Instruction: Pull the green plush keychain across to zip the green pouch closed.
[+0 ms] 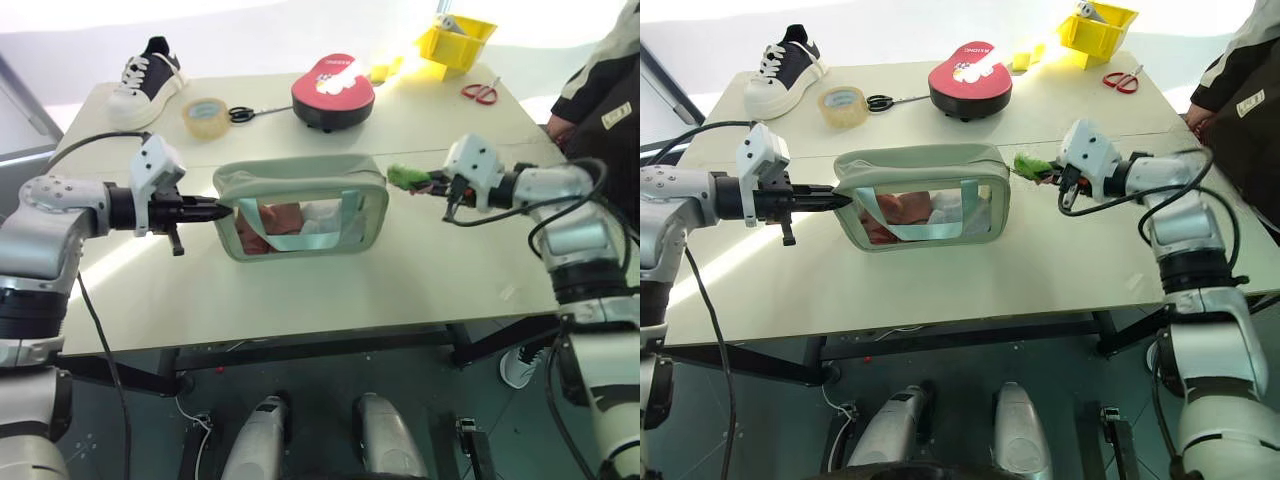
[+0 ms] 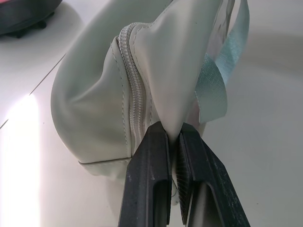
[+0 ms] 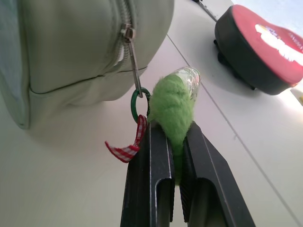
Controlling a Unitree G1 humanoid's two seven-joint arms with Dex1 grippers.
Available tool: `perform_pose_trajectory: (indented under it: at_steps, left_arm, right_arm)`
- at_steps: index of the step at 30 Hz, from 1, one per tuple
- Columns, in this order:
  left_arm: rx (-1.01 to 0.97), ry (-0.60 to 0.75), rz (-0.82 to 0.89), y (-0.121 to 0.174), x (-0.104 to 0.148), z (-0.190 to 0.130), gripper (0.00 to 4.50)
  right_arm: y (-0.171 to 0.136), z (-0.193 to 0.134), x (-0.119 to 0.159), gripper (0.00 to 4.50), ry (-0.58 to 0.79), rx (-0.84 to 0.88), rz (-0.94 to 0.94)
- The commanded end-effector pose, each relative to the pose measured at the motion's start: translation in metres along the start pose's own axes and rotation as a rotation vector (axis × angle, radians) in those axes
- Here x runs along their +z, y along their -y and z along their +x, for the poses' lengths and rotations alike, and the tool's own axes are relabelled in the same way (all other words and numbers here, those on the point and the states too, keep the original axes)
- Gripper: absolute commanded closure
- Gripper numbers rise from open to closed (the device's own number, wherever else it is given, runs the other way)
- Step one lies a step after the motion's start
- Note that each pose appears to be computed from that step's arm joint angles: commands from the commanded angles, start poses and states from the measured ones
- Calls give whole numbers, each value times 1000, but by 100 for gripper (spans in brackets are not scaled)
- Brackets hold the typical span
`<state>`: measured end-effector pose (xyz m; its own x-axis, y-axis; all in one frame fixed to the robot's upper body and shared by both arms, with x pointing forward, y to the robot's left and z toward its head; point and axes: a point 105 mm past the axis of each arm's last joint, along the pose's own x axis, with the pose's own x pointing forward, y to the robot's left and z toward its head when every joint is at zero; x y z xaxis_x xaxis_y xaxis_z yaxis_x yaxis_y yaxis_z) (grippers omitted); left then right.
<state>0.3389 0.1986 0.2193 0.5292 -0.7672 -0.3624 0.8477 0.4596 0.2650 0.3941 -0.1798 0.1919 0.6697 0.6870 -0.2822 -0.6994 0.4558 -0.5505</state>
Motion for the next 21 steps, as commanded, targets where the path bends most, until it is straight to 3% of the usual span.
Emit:
perform_pose_trajectory:
  at_steps: [1, 6, 10, 11, 13, 16, 19, 21]
  left_arm:
    - [14, -1, 34, -4, 6, -4, 450]
    - [14, -1, 36, -4, 5, -4, 450]
    - [21, -4, 41, -5, 5, -7, 450]
    - [22, -5, 43, -5, 5, -7, 450]
    - [24, -6, 44, -5, 5, -8, 450]
    - [32, -1, 54, -6, 5, -9, 450]
    - [59, 46, 37, -11, 12, -13, 342]
    - [61, 59, 27, -13, 16, -18, 237]
  right_arm:
    - [-23, 14, -4, 444, 31, 11, 67]
    - [-59, 36, -1, 444, 57, 83, 113]
    - [-56, 37, 5, 444, 64, 90, 120]
    - [-51, 34, 8, 377, 70, 91, 126]
    - [-43, 29, 13, 300, 73, 89, 116]
    - [-20, 10, 20, 138, 37, 73, 30]
    - [-1, -14, 31, 0, 8, 96, -33]
    - [10, -26, 40, 0, 11, 94, -52]
